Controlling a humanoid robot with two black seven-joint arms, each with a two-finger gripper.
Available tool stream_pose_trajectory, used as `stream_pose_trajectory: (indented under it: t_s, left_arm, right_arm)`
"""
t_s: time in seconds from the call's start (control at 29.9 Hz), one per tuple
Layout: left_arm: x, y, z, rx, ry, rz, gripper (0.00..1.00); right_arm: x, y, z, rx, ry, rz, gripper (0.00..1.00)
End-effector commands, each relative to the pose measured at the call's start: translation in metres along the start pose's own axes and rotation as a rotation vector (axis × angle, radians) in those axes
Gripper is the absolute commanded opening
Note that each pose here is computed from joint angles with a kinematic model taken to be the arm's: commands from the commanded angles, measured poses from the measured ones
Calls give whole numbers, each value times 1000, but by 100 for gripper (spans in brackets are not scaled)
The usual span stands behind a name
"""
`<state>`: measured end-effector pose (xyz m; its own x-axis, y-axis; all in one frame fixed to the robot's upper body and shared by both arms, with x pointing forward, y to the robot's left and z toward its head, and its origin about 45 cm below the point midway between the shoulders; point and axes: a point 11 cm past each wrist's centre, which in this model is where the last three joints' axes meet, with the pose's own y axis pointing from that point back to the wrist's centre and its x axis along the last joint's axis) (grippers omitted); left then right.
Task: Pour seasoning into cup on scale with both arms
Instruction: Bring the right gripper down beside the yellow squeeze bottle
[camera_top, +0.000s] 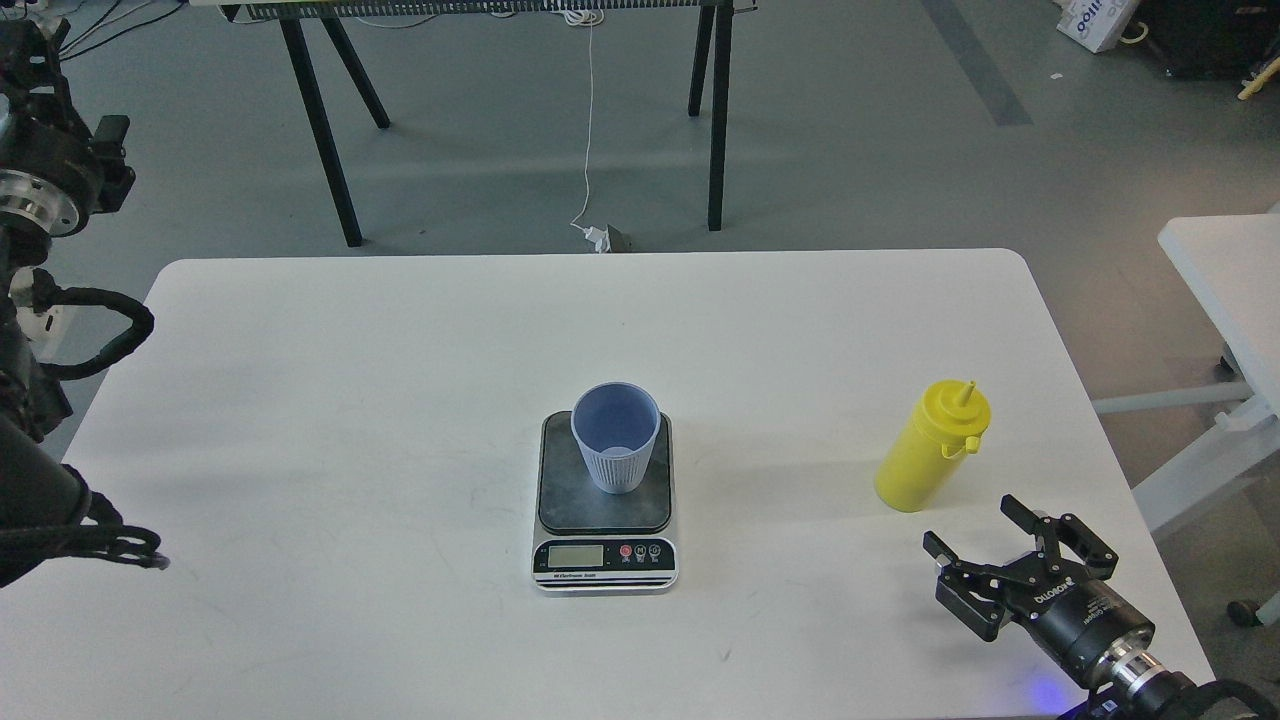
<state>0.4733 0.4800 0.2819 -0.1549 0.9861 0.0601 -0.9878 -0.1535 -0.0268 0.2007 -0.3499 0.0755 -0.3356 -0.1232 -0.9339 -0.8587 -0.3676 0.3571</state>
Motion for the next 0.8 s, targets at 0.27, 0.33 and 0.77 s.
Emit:
stream_pose_trajectory:
  t_s: [0.27, 0.33, 0.77]
  left_arm:
    - [1, 5, -12, 24, 0, 1, 99]
    - [1, 6, -14, 27, -1, 1, 99]
    - [4, 8, -18, 34, -2, 6, 99]
  right_arm:
    - [-17, -16, -13, 8, 51, -37, 100]
    - [-18, -18, -17, 15, 59, -36, 100]
    - [-20, -38, -25, 28, 108, -45, 100]
